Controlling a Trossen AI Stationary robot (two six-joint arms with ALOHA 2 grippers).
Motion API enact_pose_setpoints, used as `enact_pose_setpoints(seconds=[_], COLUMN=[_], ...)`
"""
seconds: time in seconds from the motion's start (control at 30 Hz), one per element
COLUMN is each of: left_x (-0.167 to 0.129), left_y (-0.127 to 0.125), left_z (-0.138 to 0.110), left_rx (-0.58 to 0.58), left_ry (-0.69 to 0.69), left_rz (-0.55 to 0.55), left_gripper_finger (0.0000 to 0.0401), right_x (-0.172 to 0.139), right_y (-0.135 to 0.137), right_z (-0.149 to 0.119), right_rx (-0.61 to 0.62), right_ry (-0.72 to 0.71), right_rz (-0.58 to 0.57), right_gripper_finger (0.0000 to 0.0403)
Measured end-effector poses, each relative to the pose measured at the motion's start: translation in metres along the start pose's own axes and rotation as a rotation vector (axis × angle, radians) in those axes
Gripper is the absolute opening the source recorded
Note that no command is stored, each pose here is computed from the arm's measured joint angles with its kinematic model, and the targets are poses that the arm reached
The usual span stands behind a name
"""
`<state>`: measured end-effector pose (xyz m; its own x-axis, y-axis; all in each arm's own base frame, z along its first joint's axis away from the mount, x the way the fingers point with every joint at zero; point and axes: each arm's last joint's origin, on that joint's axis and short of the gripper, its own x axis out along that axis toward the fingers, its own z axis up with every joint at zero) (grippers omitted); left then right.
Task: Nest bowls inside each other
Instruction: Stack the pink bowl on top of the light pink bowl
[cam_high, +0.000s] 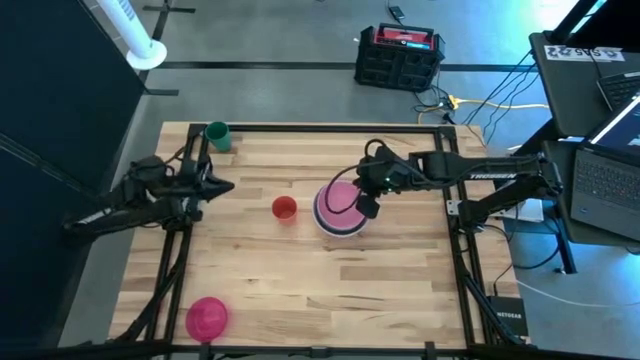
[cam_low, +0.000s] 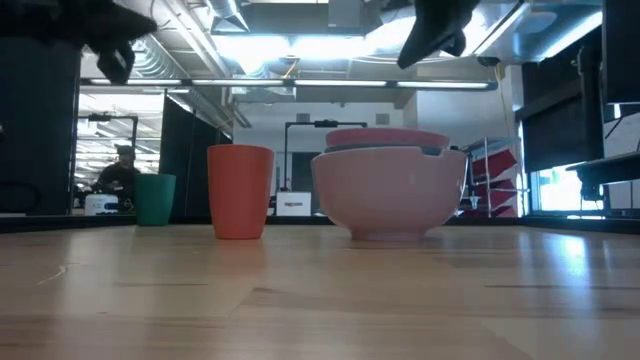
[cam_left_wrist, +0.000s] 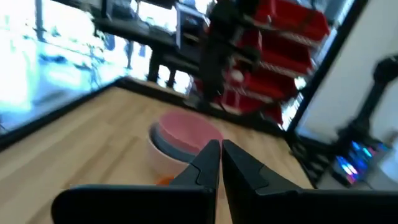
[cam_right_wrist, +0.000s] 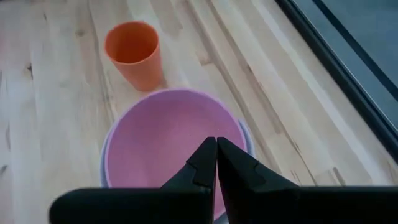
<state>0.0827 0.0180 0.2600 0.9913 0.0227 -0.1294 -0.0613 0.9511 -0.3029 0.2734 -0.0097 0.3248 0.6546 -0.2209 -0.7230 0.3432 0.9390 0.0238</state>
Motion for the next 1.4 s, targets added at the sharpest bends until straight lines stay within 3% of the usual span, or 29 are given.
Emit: enact_pose_setpoints(seconds=[0.23, 0.43, 0.6, 0.83, 1.23, 1.4], left_x=[-0.004, 0.013, 0.035, 0.049, 0.069, 0.079], left_y=[-0.024, -0.044, -0.071, -0.119, -0.153, -0.167], left_z=[0.03, 0.041, 0.034, -0.004, -0.062, -0.081], left_rx=[0.023, 0.081, 0.169, 0.3, 0.377, 0.364], left_ry=[0.285, 0.574, 0.772, 1.065, 1.339, 1.35], left_rz=[-0.179, -0.31, -0.471, -0.675, -0.475, -0.475], left_gripper_finger=[0.0016, 0.0054, 0.0077, 0.008, 0.008, 0.008], right_x=[0.002, 0.002, 0.001, 0.001, 0.001, 0.001], right_y=[-0.001, -0.001, -0.002, -0.002, -0.002, -0.002], right_z=[-0.005, -0.009, -0.012, -0.013, -0.013, -0.013], right_rx=[0.0, 0.028, 0.046, 0.045, 0.011, -0.006], right_ry=[0.044, 0.082, 0.12, 0.127, 0.13, 0.135], right_rz=[-0.006, 0.002, -0.008, -0.006, 0.008, 0.014], right_gripper_finger=[0.0, 0.0, 0.0, 0.0, 0.0, 0.0])
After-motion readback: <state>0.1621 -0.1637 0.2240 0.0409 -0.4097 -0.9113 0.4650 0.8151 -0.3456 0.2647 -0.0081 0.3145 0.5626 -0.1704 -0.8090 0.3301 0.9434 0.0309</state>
